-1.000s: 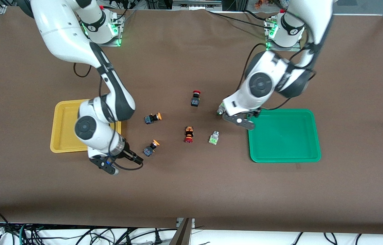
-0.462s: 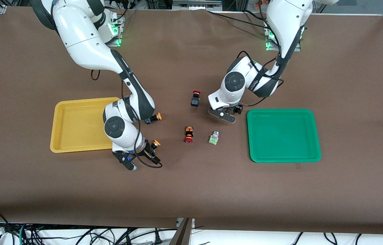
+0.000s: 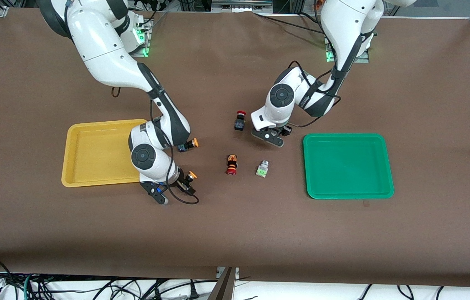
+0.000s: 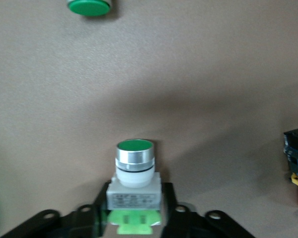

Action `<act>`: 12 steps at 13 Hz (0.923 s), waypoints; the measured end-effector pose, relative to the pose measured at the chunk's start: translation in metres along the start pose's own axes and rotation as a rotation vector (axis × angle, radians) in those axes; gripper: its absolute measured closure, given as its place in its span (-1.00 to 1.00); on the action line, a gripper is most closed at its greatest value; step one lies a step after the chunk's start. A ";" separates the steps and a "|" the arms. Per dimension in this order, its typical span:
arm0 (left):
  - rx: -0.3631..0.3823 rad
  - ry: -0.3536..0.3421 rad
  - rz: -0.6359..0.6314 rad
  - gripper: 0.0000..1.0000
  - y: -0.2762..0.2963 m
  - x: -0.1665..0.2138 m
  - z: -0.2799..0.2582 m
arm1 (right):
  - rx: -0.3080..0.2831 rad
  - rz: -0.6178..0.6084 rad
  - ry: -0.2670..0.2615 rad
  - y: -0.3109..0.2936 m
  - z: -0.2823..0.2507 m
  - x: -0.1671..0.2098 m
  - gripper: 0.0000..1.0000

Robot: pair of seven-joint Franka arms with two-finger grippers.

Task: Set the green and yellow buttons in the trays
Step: 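Place the black button in the yellow tray while the left gripper places green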

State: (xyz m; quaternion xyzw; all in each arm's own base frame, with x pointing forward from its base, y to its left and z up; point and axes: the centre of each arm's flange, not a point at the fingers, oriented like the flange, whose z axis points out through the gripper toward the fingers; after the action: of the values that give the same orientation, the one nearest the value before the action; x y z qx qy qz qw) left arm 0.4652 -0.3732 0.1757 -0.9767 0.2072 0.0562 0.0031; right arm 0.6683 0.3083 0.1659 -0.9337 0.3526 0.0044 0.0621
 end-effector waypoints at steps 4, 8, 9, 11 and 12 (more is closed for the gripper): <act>0.024 -0.036 -0.052 0.17 -0.031 0.014 -0.038 | -0.065 -0.070 -0.039 0.004 -0.018 -0.002 0.18; 0.148 -0.084 -0.115 0.17 -0.125 0.026 -0.096 | -0.175 -0.290 -0.109 0.044 -0.075 0.052 0.18; 0.161 -0.091 -0.134 0.17 -0.149 0.027 -0.094 | -0.193 -0.349 -0.118 0.064 -0.093 0.072 0.18; 0.155 -0.100 -0.140 0.17 -0.196 0.028 -0.077 | -0.218 -0.458 -0.118 0.119 -0.106 0.105 0.18; 0.144 -0.095 -0.139 0.17 -0.214 0.030 -0.063 | -0.222 -0.499 -0.109 0.151 -0.100 0.118 0.18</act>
State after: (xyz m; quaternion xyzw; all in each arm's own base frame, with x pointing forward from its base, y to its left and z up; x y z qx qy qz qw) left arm 0.5857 -0.1912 0.2318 -0.9822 0.1421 0.0872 0.0869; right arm 0.6535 0.1067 0.2419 -0.9912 0.1051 0.0777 -0.0227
